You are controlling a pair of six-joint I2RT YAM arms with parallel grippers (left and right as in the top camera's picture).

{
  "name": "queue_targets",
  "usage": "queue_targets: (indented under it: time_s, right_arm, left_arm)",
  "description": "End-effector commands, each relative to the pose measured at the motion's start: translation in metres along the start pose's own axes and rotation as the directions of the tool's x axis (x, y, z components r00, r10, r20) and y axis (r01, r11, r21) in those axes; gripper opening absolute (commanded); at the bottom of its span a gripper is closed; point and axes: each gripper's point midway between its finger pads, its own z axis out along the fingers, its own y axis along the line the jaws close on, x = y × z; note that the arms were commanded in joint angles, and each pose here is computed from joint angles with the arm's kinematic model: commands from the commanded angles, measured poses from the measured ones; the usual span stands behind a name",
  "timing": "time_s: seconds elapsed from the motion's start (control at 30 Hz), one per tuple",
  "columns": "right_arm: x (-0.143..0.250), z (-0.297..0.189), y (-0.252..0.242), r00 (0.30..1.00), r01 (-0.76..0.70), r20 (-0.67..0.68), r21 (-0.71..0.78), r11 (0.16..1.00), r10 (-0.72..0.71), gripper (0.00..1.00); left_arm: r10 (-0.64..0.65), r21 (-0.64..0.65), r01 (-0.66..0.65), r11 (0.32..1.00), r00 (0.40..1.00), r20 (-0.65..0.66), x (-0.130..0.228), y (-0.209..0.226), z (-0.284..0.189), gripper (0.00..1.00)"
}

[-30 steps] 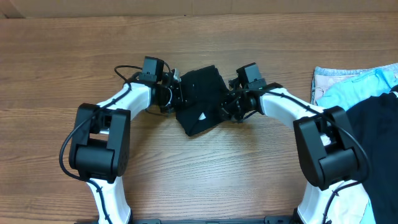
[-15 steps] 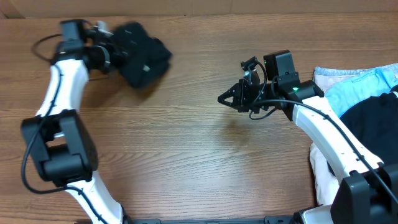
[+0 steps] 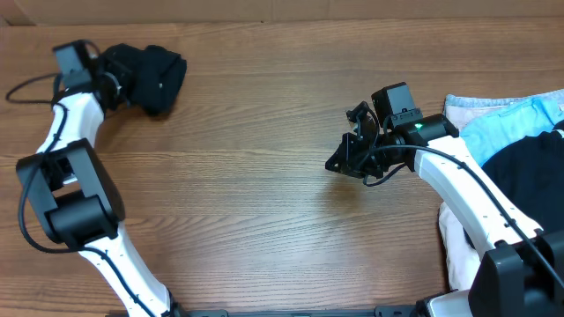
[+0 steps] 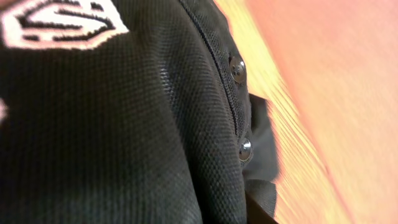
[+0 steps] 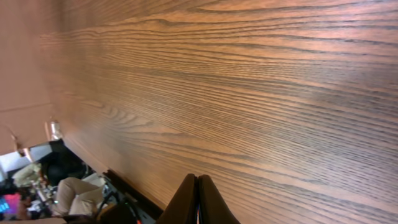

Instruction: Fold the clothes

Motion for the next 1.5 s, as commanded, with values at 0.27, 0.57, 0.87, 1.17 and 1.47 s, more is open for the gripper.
queue_targets:
  time_s: [0.27,0.57,0.87,1.17,1.47]
  right_arm:
    - [-0.007,-0.001,0.001,0.998,0.05,0.028,0.012,0.999,-0.051,0.04]
    - [0.007,-0.002,-0.002,0.999,0.046,-0.022,0.029,0.999,-0.045,0.04]
    - [-0.009,-0.044,0.035,0.964,0.191,0.182,0.03,0.981,-0.193,0.17]
    - [-0.015,-0.178,0.073,0.706,0.286,0.593,0.263,0.921,-0.389,0.77]
    - [0.016,-0.251,0.098,0.496,0.319,0.762,0.287,0.903,-0.417,1.0]
  left_arm:
    - [-0.102,0.184,0.106,0.977,0.994,-0.036,-0.042,0.006,-0.023,1.0]
    - [0.175,0.161,-0.167,0.973,0.984,-0.041,-0.033,-0.018,-0.095,1.0]
    - [0.625,0.11,-0.619,0.777,0.78,-0.027,0.024,-0.073,-0.222,1.0]
    - [0.831,0.209,-0.826,0.523,0.549,0.092,0.102,-0.127,-0.338,1.0]
    - [0.87,0.191,-0.908,0.373,0.413,0.269,0.124,-0.153,-0.399,1.0]
